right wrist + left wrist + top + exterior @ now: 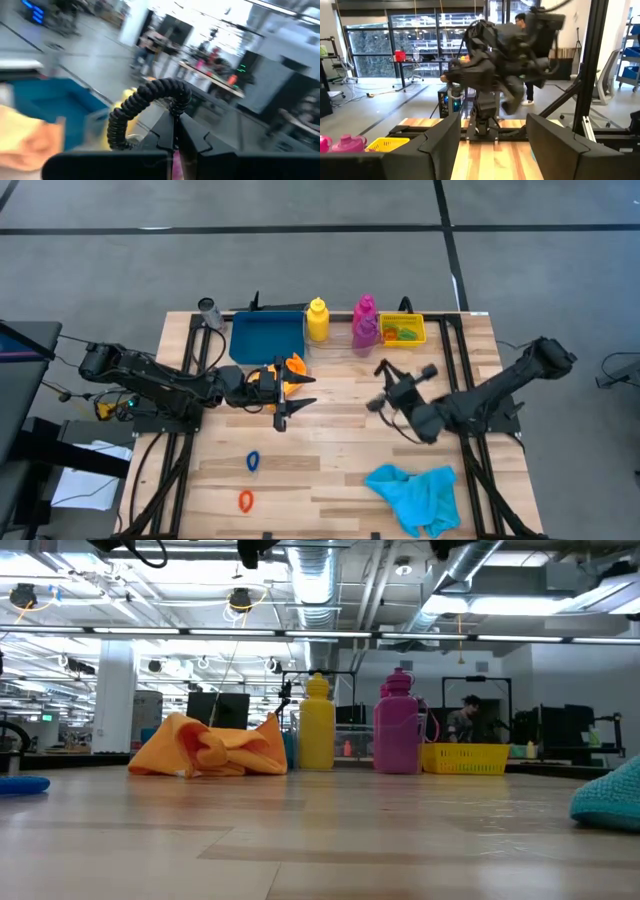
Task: Pick & Place Sports Items
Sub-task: Put the black spring keychain into the yellow bin
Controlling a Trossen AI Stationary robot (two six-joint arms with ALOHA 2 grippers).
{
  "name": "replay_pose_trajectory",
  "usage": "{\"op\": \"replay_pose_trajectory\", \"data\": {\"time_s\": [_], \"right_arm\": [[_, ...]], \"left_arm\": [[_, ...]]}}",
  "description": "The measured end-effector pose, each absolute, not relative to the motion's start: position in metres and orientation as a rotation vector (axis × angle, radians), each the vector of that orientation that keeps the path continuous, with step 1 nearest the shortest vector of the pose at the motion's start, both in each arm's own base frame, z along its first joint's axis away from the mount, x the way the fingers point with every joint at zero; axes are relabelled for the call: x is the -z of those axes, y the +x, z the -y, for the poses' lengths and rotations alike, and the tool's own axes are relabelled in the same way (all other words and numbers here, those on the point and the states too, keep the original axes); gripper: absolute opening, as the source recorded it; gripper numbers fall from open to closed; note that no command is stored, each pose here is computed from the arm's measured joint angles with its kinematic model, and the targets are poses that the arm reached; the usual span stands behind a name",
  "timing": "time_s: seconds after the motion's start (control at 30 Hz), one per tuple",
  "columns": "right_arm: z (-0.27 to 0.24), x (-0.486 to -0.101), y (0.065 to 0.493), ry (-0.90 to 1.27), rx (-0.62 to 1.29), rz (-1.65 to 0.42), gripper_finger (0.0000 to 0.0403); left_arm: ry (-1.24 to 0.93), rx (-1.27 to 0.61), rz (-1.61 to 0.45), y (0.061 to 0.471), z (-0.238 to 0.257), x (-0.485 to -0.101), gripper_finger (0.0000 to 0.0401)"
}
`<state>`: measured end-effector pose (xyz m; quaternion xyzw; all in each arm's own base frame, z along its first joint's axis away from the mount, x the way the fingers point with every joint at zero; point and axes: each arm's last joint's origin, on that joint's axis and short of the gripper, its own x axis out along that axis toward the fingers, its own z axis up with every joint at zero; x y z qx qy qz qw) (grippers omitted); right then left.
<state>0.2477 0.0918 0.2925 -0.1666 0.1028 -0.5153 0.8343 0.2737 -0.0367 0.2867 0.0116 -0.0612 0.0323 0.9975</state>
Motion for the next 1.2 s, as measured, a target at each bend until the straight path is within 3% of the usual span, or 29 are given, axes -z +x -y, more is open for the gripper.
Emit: {"op": "replay_pose_trajectory", "data": {"time_s": [0.6,0.83,1.03,1.2], "right_arm": [[0.060,-0.325,0.226,-0.393,1.642,-0.442,0.0000],[0.091,-0.299,0.218,-0.349,1.513,-0.518,0.0008],[0.124,-0.262,0.193,0.099,1.318,-0.660,0.0007],[0.147,-0.251,0.171,0.260,1.322,-0.781,0.0007]], "left_arm": [[0.027,-0.063,0.095,0.274,0.037,-0.284,0.0222],[-0.061,-0.055,0.075,0.274,0.037,-0.282,0.0222],[-0.095,-0.056,0.042,0.274,0.037,-0.278,0.0222],[-0.095,-0.056,0.043,0.274,0.037,-0.279,0.0222]]}}
